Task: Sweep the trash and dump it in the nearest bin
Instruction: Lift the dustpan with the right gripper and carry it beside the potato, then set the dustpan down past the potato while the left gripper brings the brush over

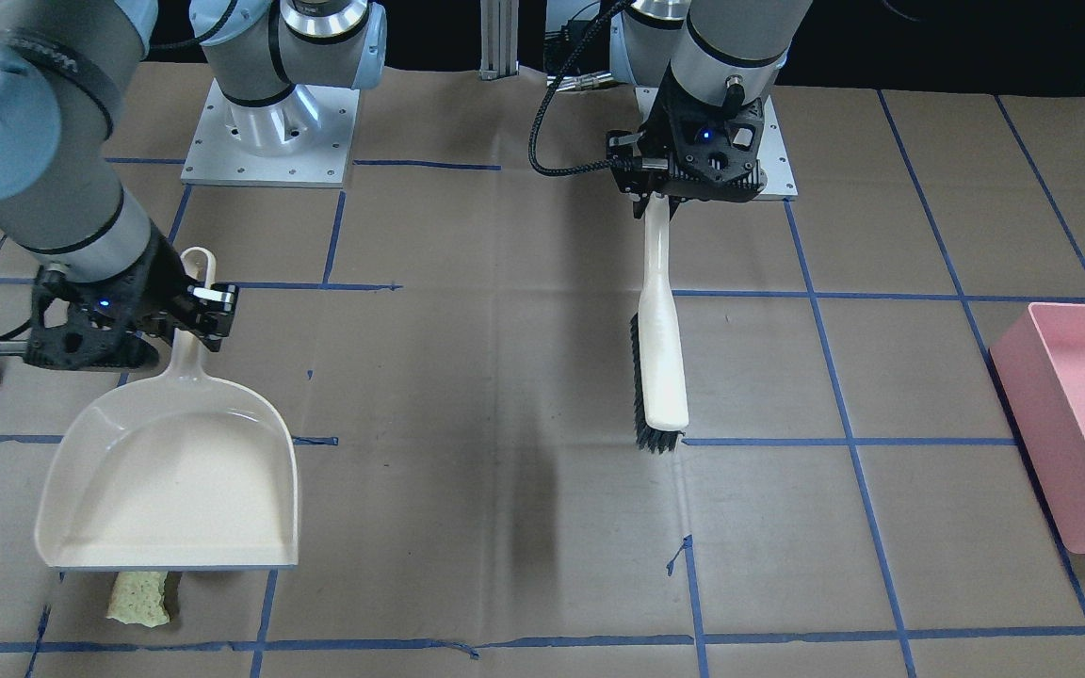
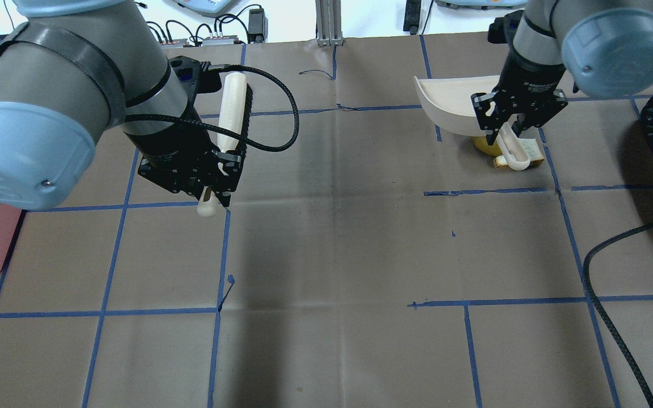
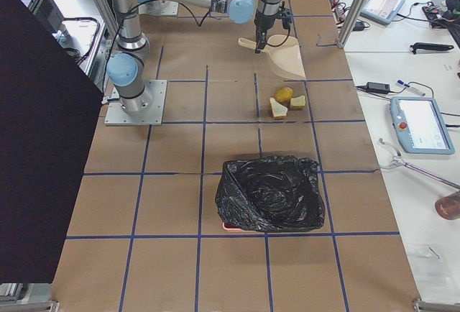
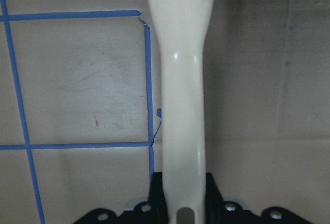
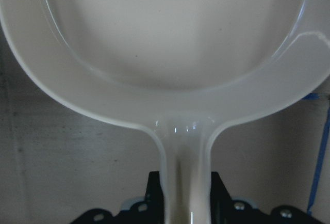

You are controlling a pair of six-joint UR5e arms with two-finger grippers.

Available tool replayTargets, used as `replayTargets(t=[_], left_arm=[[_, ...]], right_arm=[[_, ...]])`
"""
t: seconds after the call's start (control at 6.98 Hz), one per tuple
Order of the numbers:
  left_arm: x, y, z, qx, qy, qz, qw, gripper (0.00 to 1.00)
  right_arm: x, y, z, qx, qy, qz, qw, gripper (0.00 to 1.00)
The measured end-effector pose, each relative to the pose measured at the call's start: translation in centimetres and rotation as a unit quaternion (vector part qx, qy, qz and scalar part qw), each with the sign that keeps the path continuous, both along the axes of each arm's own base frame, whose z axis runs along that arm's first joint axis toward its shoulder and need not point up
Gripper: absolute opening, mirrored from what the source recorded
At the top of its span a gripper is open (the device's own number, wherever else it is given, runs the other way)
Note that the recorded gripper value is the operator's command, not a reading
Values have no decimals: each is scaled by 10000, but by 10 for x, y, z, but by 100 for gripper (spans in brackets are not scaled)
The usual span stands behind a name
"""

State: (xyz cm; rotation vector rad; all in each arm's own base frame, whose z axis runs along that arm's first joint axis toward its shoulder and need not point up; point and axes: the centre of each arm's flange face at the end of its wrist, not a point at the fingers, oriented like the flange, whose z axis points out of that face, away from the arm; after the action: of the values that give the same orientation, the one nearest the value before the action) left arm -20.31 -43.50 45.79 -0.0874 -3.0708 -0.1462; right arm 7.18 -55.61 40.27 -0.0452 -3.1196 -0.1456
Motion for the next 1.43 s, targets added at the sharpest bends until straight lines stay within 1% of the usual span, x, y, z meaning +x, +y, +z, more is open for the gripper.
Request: replayTargets(t=[0.14,0.29,0.43,0.57,0.72,0.86,1.0,1.15,1.29,1.43], left_arm=[[-4,-1,-1,-40,12,-47,10000,0],[-7,-3,-1,-74,23,-127,9999,0],[-10,-7,-1,-99,34,-241,9997,0],[-17,-16,-1,-126,42,-360,9993,0],[-36,-29,-1,-134,36,-552,9984,0],[-64,-40,-3,-134,11,-771,9969,0],[-96,-51,-7,-124,-6,-953,9954,0],[-121,-63,-12,-120,-7,-1076,9941,0],[-142,-74,-15,-136,-24,-1188,9928,0],[-159,-85,-17,-160,-41,-1284,9916,0]], right_arm=[[-37,1,4,9,0,-107,9999,5],[-77,2,7,21,-28,-119,9999,6],[-123,5,7,27,-78,3,10000,6],[-165,11,4,32,-133,193,9997,6],[-196,16,-1,56,-161,452,9988,6],[-212,19,-3,136,-107,844,9963,6],[-222,22,-4,263,2,1409,9897,6],[-231,23,-4,349,66,2067,9778,6],[-249,23,-6,355,105,2757,9605,6],[-274,23,-11,358,161,3370,9407,6]])
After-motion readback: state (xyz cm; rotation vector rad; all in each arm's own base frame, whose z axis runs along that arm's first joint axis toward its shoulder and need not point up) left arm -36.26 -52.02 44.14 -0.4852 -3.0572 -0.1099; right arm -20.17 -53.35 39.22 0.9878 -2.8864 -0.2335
